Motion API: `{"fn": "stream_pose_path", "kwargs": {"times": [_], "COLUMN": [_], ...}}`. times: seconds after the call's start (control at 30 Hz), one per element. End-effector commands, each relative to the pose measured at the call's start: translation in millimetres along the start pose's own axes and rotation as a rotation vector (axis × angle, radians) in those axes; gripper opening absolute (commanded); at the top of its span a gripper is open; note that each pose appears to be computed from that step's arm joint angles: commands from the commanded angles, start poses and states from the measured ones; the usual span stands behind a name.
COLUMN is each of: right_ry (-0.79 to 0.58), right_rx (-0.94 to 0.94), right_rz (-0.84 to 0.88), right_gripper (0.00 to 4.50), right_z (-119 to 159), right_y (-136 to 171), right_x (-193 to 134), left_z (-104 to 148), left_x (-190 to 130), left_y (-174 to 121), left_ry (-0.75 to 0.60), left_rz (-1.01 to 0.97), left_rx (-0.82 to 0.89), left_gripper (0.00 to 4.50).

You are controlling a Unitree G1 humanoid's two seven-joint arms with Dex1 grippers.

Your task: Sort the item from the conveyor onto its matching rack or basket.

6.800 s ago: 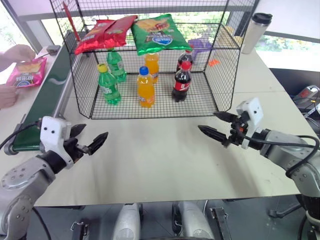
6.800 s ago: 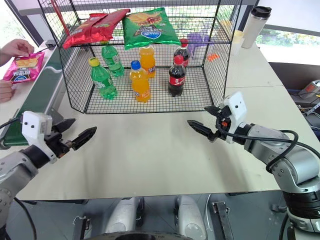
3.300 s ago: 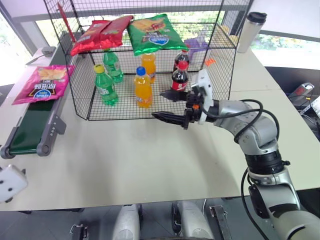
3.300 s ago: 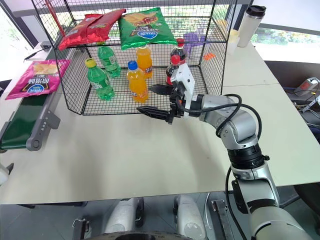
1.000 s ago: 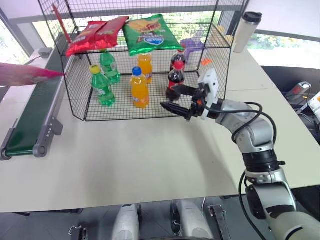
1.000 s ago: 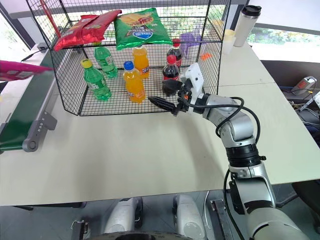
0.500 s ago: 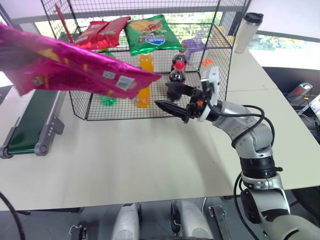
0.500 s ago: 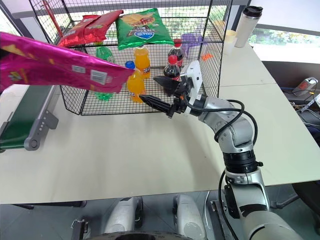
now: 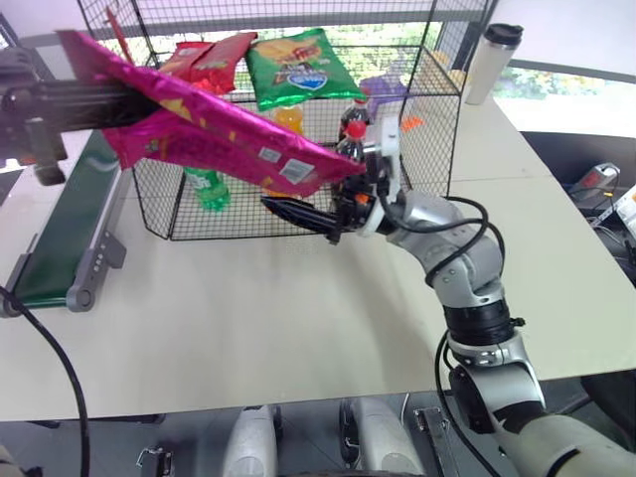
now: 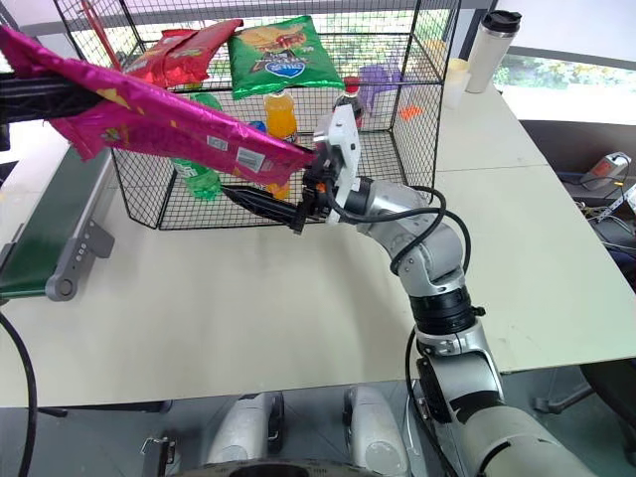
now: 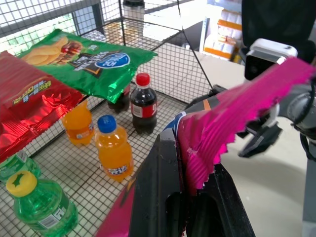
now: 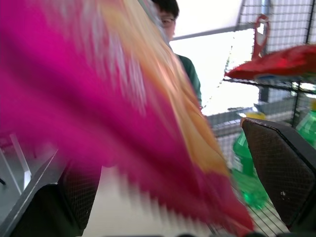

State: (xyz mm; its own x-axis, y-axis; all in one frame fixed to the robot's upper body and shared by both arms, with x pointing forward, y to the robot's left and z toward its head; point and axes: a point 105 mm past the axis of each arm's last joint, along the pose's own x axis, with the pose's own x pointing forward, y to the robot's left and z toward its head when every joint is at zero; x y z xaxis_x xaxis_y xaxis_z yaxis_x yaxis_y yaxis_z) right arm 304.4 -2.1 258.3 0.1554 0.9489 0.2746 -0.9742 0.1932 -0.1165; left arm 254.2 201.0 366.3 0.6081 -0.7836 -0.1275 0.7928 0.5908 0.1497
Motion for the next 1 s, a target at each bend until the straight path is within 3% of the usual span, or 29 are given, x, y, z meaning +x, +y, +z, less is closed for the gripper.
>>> {"fn": "stream_pose_path", "kwargs": {"times": [0.03, 0.1, 0.2, 0.43, 0.53, 0.63, 0.77, 1.0], "right_ry": [-0.066, -0.079, -0.122, -0.100, -0.084, -0.071, -0.059, 0.017], "right_rx": [-0.053, -0.059, -0.047, -0.051, -0.052, -0.060, -0.092, -0.215], "right_rz": [0.033, 0.029, 0.029, 0.045, 0.034, 0.012, -0.036, -0.266], "right_gripper": [4.50, 4.50, 3.66, 0.15, 0.03, 0.00, 0.00, 0.00], "right_z": [17, 19, 26, 24, 23, 23, 27, 51], "right_y": [8, 7, 7, 13, 12, 8, 1, -24], "right_x": [11, 13, 14, 12, 10, 7, 0, -51], "left_z": [12, 10, 1, -10, -11, -12, -16, -40], "left_x": [-1, 1, 2, 2, 3, 4, -2, -42], "left_y": [-7, -9, -7, 4, 7, 8, 30, 49], "left_ry": [-0.049, -0.047, -0.026, -0.029, -0.062, -0.088, -0.115, -0.096], "left_rz": [-0.021, -0.039, -0.032, 0.025, 0.031, 0.015, 0.148, 0.349], "left_rx": [0.038, 0.031, 0.012, 0.036, 0.043, 0.021, 0.016, 0.026], "left_gripper": [0.02, 0.02, 0.00, 0.00, 0.00, 0.88, 2.57, 2.57]}}
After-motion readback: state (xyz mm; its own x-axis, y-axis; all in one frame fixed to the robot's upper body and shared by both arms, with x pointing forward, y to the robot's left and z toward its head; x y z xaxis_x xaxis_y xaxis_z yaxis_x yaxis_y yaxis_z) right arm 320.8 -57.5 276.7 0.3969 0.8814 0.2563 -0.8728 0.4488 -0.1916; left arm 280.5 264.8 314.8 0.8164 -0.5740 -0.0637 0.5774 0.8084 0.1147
